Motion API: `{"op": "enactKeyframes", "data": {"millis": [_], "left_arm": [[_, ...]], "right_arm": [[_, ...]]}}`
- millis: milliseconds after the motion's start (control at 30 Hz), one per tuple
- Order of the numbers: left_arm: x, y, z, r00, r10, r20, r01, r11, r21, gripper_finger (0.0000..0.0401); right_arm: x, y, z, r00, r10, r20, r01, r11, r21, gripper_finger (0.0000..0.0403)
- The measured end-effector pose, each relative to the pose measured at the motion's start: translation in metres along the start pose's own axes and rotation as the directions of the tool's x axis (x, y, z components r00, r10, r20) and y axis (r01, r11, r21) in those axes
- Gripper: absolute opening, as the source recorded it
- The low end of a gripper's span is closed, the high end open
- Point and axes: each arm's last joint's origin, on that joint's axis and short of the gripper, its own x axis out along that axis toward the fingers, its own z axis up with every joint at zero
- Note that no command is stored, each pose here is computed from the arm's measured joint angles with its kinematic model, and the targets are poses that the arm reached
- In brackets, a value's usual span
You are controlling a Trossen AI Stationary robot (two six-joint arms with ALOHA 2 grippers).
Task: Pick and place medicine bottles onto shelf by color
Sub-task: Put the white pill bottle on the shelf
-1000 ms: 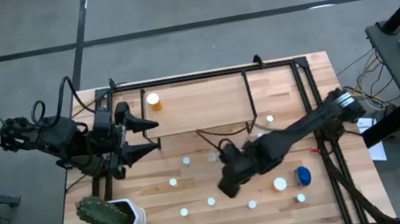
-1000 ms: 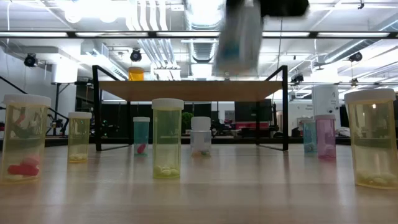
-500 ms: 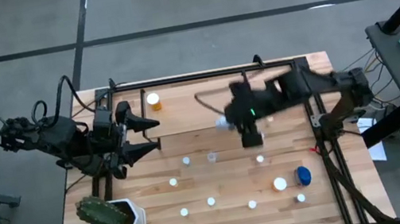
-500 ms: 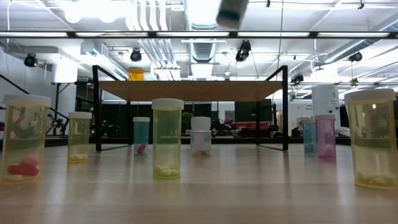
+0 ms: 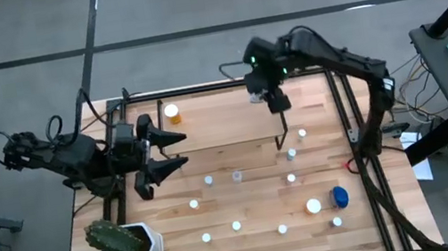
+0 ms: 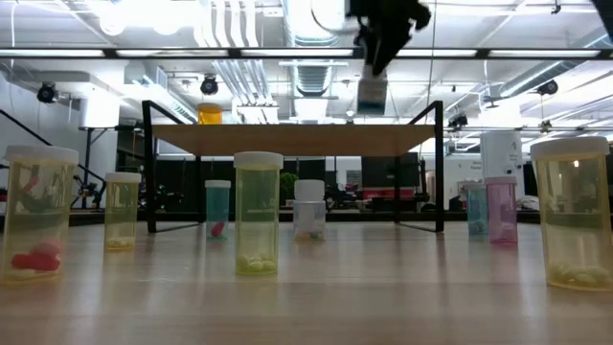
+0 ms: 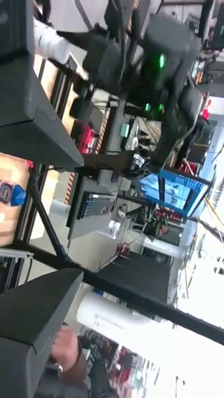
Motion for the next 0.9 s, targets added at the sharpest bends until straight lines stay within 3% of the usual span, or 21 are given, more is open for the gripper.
{"op": "enactKeyframes", "data": {"millis": [100,233,567,900], "left_arm": [[0.001,0.001,0.000,0.999,0.036,0.007,-0.036,0.999,0.002,0.0264],[-0.001,0.002,0.002,0.997,0.070,0.024,-0.070,0.998,-0.002,0.0264],[-0.007,0.005,0.006,0.996,0.082,0.043,-0.082,0.997,-0.011,0.0264],[-0.008,0.006,0.007,0.995,0.087,0.047,-0.088,0.996,0.000,0.0264]], "right_arm": [[0.010,-0.016,-0.008,0.997,0.068,0.029,-0.069,0.997,0.022,0.0168],[0.021,-0.029,-0.013,0.997,0.071,0.010,-0.071,0.997,0.024,0.0168],[0.036,-0.034,-0.013,0.995,0.093,-0.024,-0.094,0.995,-0.028,0.0170],[0.038,-0.035,-0.012,0.996,0.085,-0.016,-0.085,0.996,-0.002,0.0223]]}}
